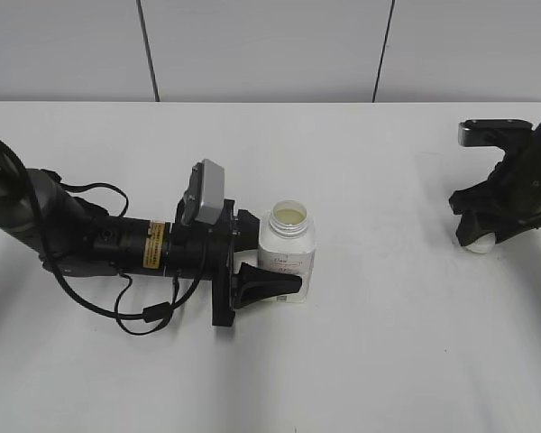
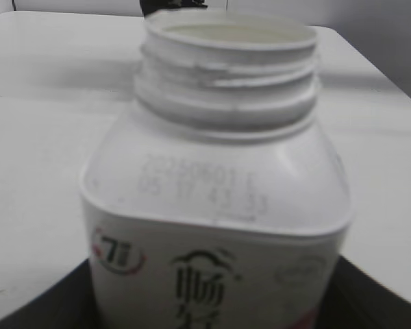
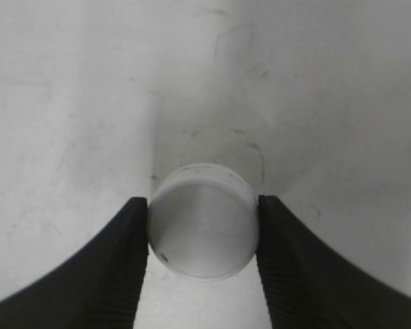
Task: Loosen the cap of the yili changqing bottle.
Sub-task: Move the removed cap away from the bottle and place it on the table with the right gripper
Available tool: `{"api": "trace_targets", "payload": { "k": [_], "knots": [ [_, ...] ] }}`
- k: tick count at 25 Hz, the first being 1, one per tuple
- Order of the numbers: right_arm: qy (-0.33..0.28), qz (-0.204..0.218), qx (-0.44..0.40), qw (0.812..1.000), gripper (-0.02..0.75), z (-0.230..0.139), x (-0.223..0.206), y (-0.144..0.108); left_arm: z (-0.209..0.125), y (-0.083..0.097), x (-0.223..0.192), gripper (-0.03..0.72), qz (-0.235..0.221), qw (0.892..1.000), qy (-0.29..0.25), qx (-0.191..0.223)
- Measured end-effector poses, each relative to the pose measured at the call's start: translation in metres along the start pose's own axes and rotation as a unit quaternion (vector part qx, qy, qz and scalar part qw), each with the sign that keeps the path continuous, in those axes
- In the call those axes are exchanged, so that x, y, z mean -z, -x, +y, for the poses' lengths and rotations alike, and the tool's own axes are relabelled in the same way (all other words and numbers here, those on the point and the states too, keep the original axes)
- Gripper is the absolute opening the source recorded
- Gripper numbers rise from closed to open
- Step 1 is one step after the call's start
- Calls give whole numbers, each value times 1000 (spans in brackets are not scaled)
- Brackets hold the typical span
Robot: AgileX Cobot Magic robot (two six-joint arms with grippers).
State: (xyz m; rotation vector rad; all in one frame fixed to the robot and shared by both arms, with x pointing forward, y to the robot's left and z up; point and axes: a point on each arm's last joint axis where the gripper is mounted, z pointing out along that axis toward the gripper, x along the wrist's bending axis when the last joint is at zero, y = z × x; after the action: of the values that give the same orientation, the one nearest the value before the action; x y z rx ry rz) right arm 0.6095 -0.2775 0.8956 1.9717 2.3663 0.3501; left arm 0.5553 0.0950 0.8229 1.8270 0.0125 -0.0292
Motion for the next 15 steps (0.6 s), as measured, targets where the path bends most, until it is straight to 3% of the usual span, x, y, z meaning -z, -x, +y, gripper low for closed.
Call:
{"api": "trace_targets", "payload": {
  "k": [8,15],
  "knots": [
    [-3,0,-8,1000,386,-1,-2,0,0,0,0,432,0,1000,0,0],
    [-3,1,-39,999,561,0,-2,0,0,0,0,432,0,1000,0,0]
  ]
}}
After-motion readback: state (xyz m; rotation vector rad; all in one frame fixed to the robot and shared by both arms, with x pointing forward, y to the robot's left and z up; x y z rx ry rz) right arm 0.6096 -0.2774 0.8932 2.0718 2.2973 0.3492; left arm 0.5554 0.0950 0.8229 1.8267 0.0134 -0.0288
